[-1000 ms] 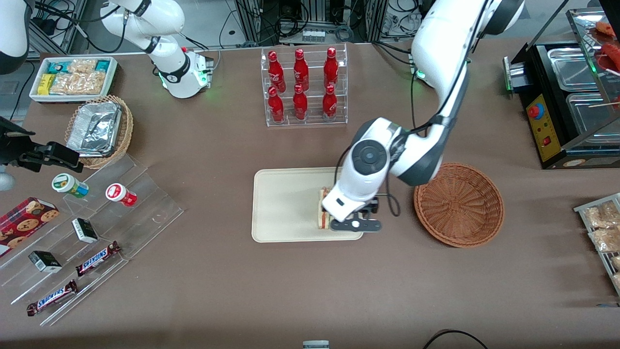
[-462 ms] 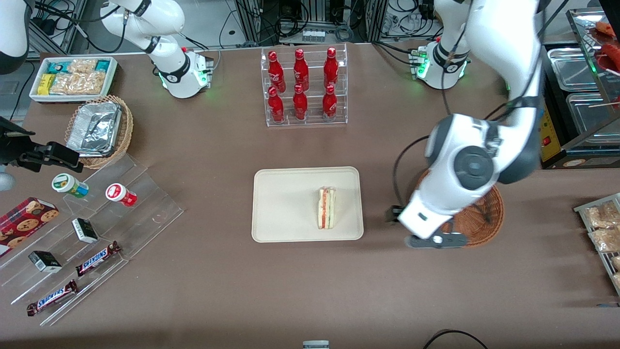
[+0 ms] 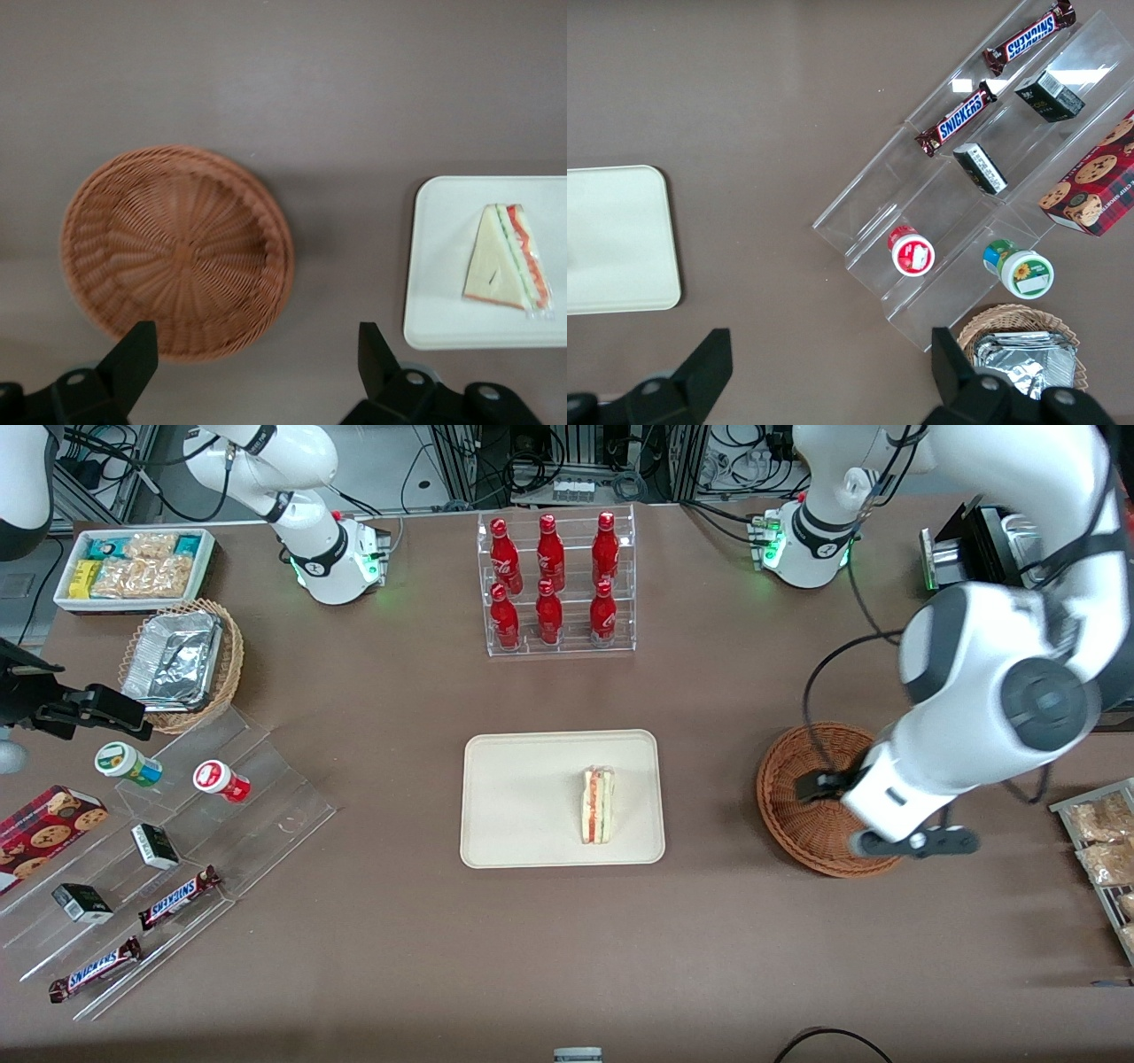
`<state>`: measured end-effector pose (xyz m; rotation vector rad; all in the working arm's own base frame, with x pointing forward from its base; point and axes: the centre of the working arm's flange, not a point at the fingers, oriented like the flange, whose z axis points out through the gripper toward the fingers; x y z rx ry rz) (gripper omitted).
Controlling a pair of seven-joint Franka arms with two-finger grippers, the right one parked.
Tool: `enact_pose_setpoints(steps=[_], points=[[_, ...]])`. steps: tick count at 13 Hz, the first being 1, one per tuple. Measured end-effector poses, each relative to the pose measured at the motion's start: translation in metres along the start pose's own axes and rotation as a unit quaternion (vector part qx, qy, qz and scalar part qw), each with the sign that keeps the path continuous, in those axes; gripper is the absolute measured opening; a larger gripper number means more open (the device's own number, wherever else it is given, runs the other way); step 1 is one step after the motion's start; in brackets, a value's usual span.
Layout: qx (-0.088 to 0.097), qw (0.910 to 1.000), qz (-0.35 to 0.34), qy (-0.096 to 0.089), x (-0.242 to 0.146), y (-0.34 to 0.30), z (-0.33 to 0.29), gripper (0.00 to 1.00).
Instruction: Place sandwich from basket to tray
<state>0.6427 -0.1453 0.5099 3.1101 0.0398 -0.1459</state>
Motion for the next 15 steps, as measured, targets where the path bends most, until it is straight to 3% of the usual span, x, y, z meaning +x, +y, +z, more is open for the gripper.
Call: enact_pose_setpoints(steps=[6,15], points=[[-0.010,0.9984,-0.054,-0.013,-0.053,-0.086,-0.090,1.00],[-0.007,0.9995,-0.031,0.010,-0.088,-0.134,-0.113,1.00]])
